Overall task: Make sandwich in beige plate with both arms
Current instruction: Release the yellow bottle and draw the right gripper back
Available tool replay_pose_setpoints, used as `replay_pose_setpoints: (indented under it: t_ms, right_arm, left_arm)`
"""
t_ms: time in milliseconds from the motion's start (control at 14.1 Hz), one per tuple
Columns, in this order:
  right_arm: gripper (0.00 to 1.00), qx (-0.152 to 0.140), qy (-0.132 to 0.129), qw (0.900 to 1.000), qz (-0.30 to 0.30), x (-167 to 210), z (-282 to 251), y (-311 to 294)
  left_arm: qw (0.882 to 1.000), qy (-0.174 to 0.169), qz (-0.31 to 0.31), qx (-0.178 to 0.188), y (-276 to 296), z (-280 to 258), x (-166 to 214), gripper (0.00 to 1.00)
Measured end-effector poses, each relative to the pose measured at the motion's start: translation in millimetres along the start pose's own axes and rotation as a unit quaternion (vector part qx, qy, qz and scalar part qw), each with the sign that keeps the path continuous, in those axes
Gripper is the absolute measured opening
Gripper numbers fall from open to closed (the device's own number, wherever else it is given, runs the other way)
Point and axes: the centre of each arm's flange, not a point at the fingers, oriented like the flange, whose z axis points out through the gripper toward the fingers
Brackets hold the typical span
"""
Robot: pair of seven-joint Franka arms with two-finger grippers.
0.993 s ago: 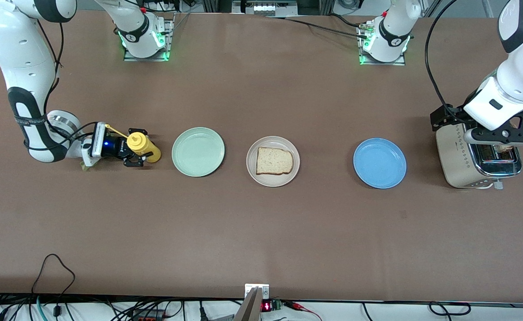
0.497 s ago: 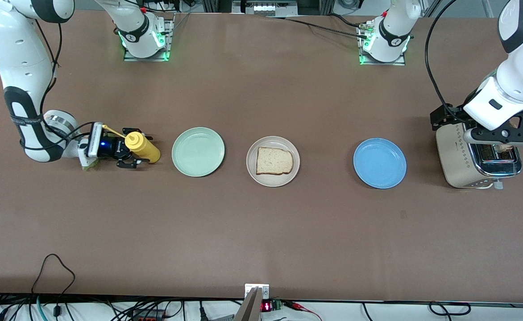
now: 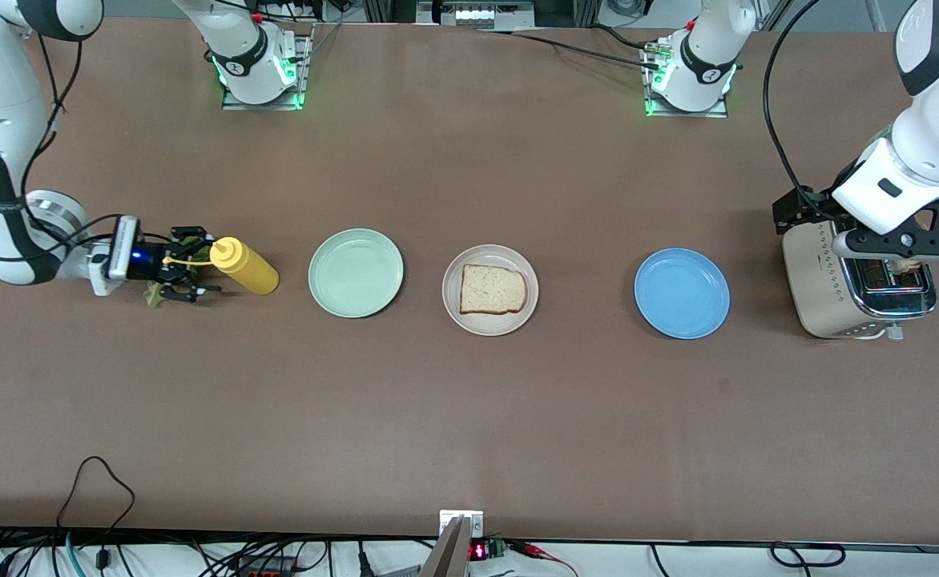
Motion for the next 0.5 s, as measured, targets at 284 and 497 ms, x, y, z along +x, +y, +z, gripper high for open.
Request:
replay_pose_setpoints:
  t_ms: [284,497]
  right_arm:
    - [1.0,0.008,-0.041,0.998,0.053,1,-46,-4]
    - [1.0,0.0,-0.092,0.99,0.108,20,-79,5]
  left_arm:
    - [1.0,0.0,0.0,0.0,0,0,0,1.0]
    - [1.0,0.0,0.0,0.0,-1,0,0,1.0]
